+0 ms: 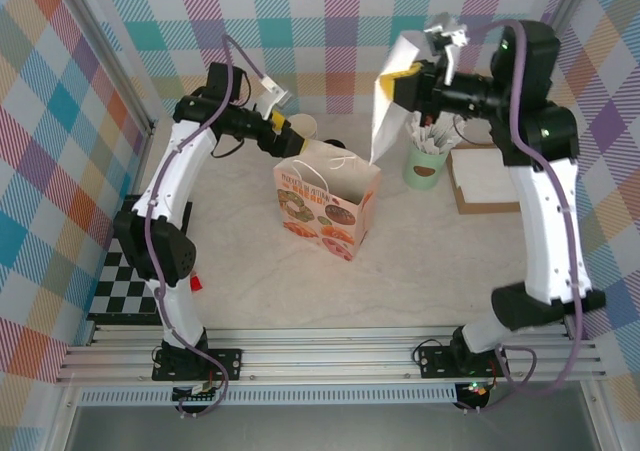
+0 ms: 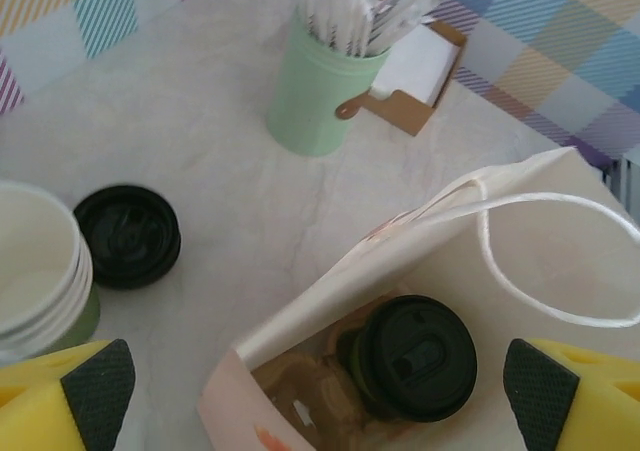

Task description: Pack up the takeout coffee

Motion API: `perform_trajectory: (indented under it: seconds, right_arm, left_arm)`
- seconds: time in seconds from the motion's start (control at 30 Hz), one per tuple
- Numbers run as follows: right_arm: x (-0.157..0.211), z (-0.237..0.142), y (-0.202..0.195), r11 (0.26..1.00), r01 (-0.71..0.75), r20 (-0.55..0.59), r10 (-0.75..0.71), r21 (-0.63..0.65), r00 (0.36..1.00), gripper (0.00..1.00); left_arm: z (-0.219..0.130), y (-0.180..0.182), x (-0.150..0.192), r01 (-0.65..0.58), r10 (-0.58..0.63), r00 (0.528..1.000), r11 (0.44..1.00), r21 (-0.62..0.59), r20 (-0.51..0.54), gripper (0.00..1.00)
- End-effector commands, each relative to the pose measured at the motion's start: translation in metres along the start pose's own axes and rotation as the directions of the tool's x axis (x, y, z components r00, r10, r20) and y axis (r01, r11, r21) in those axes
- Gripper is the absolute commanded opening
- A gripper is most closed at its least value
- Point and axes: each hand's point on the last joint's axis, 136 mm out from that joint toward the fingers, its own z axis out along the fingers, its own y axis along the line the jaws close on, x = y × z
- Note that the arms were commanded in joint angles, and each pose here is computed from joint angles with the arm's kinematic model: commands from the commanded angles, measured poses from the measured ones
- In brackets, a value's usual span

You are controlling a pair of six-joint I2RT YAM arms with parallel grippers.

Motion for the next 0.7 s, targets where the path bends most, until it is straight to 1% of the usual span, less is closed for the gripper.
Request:
perform_trajectory:
  seconds: [0.0,0.07,0.13,0.2,0.3,0.43,0.53,0.67]
  right_arm:
    - [0.018,0.025,0.02,0.978,0.041,-0.071,-0.057,-0.204,0.996,0.0]
    - [0.013,0.035,0.029,0.955,0.048,-0.048,-0.065,-0.293,0.997,0.0]
    - [0.01,0.041,0.034,0.938,0.045,-0.033,-0.06,-0.345,0.998,0.0]
    - [0.015,0.046,0.035,0.932,0.031,-0.045,-0.051,-0.361,0.998,0.0]
    - [0.03,0.052,0.035,0.932,-0.008,-0.093,-0.027,-0.362,0.995,0.0]
    - [0.06,0.056,0.024,0.947,-0.069,-0.19,0.008,-0.314,0.982,0.0]
    - [0.082,0.059,0.01,0.968,-0.061,-0.248,-0.001,-0.244,0.969,0.0]
    - [0.093,0.062,-0.002,0.981,-0.013,-0.275,-0.041,-0.191,0.961,0.0]
  left_arm:
    - [-0.023,0.0,-0.011,0.109,-0.103,0.993,0.985,-0.137,0.05,0.98]
    - [-0.029,0.003,-0.006,0.201,-0.19,0.979,0.962,-0.187,0.074,0.98]
    - [-0.036,0.006,-0.001,0.255,-0.236,0.966,0.938,-0.235,0.105,0.99]
    - [-0.044,0.009,0.006,0.289,-0.262,0.956,0.914,-0.284,0.131,1.0]
    - [-0.056,0.016,0.015,0.331,-0.287,0.943,0.869,-0.367,0.17,1.0]
    - [-0.066,0.024,0.024,0.376,-0.32,0.927,0.817,-0.437,0.198,1.0]
    - [-0.065,0.023,0.023,0.393,-0.335,0.919,0.817,-0.423,0.206,1.0]
    - [-0.059,0.02,0.02,0.424,-0.364,0.905,0.82,-0.384,0.22,1.0]
